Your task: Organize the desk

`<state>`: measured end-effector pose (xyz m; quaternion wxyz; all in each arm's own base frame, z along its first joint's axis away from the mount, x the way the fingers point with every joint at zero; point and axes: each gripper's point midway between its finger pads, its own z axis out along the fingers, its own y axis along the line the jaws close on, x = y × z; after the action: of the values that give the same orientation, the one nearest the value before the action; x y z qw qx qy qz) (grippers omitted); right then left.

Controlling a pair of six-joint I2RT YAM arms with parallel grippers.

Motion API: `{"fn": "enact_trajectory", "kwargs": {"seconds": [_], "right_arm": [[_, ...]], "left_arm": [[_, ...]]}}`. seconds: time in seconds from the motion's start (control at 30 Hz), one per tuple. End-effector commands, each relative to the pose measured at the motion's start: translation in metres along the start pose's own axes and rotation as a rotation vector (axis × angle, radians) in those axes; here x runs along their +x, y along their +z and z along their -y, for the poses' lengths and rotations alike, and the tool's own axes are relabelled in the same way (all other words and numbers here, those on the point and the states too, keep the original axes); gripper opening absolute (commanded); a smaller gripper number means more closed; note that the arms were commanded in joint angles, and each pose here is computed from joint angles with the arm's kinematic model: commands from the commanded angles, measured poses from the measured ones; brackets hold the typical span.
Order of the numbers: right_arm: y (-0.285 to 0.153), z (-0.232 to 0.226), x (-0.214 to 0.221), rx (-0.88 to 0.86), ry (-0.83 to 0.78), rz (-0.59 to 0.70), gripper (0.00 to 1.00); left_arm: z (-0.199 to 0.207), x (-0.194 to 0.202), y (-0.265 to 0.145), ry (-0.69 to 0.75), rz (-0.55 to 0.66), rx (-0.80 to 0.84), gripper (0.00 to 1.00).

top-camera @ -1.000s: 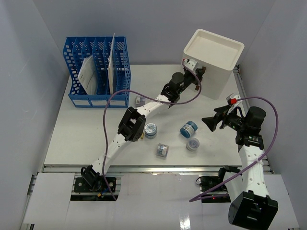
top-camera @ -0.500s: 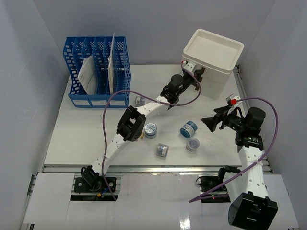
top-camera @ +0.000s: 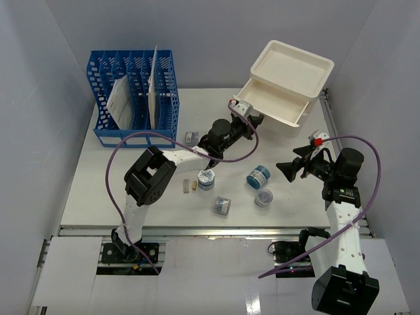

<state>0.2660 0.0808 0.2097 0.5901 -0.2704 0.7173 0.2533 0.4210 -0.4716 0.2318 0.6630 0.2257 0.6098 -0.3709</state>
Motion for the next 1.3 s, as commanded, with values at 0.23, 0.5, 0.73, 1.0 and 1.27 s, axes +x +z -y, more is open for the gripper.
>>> {"fn": "enact_trajectory", "kwargs": {"seconds": [0.23,0.5,0.73,1.0,1.27], "right_arm": [[0.007,-0.016,0.018,-0.169,-0.063,-0.119,0.98],[0.011,-0.047,0.073,-0.224,-0.121,-0.561,0.98],[0.015,-0.074,0.094,-0.257,-0.152,-0.720,0.90],[0.005,-0.103,0.127,-0.365,-0.255,-0.986,0.99],[0.012,-0.091,0.153,-0.285,-0.367,-1.087,0.99]], "left_arm": [[0.019,-0.080,-0.016,-0.054,0.061,0.017,0.81],[0.018,-0.097,-0.101,0.003,-0.049,-0.030,0.98],[0.008,-0.088,-0.201,-0.117,-0.120,-0.146,0.98],[0.002,-0.057,-0.311,-0.341,-0.150,-0.265,0.98],[0.001,-0.039,-0.359,-0.443,-0.139,-0.295,0.98]]}}
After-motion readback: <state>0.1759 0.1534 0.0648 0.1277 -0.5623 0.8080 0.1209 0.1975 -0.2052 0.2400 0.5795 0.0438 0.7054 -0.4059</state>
